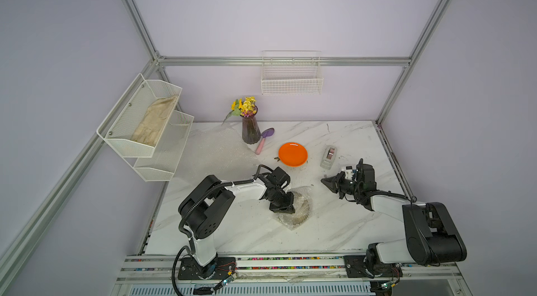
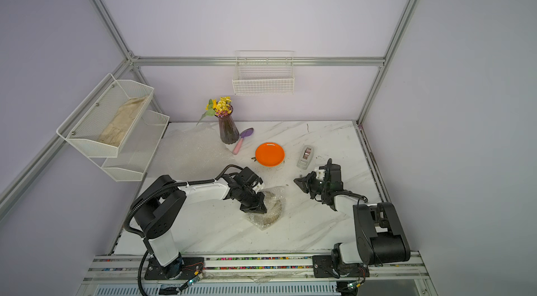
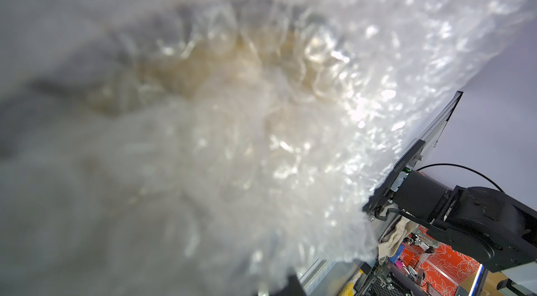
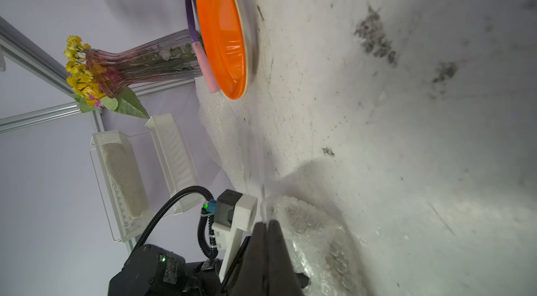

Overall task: Wrap dinner plates in bubble wrap
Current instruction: Pull the tape from the tape cutter.

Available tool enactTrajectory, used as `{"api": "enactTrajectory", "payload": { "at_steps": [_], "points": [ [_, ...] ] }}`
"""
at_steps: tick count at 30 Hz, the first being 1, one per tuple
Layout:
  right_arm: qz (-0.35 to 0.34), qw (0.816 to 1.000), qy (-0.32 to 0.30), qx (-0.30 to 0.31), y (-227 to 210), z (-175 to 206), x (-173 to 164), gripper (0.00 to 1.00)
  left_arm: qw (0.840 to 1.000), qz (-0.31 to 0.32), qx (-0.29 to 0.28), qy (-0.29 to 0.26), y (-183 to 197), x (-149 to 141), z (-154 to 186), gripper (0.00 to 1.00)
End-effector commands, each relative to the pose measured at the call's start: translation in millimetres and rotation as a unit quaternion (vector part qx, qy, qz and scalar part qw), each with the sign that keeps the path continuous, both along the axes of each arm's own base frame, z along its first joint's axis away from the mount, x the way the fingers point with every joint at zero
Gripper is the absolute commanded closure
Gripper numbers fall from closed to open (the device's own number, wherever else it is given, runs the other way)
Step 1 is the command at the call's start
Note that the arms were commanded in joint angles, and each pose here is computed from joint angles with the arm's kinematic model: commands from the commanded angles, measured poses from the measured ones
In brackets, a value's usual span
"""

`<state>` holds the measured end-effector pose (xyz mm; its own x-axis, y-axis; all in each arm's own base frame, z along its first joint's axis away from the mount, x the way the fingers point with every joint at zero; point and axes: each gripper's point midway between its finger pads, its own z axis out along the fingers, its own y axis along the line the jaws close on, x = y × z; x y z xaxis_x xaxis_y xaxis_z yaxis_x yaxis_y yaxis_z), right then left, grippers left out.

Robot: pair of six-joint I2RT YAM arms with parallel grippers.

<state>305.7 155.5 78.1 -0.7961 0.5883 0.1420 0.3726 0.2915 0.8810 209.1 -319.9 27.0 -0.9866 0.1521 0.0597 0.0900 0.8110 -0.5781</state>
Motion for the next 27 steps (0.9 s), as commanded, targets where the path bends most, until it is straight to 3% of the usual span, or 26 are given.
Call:
{"api": "enactTrajectory", "payload": {
  "at_steps": [1,5,10,13,16,21,24,27],
  "points": [
    [0.011,0.999,0.038,0.003,6,-31,-16,1.00,0.989,0.001,0.138,0.054,56,-35,-58,0.90],
    [0.024,0.998,0.058,0.023,17,-57,-23,1.00,0.989,0.000,0.139,0.058,56,-36,-60,0.90],
    [0.029,0.996,0.075,0.027,22,-61,-37,1.00,0.989,0.001,0.139,0.058,56,-36,-60,0.90],
    [0.040,0.996,0.079,-0.005,17,-49,-46,0.84,0.988,0.001,0.139,0.059,56,-36,-61,0.90],
    [0.038,0.997,0.058,-0.017,13,-22,-42,0.80,0.989,0.000,0.138,0.060,55,-36,-61,0.90],
    [0.023,0.999,0.006,-0.026,-6,2,-10,0.65,0.989,-0.002,0.137,0.061,54,-36,-61,0.90],
    [0.019,0.998,-0.031,-0.059,-22,3,18,0.52,0.989,-0.002,0.138,0.059,55,-36,-60,0.90],
    [0.006,0.994,-0.058,-0.091,-45,-3,47,0.46,0.989,-0.002,0.137,0.060,55,-36,-60,0.90]
  ]
}}
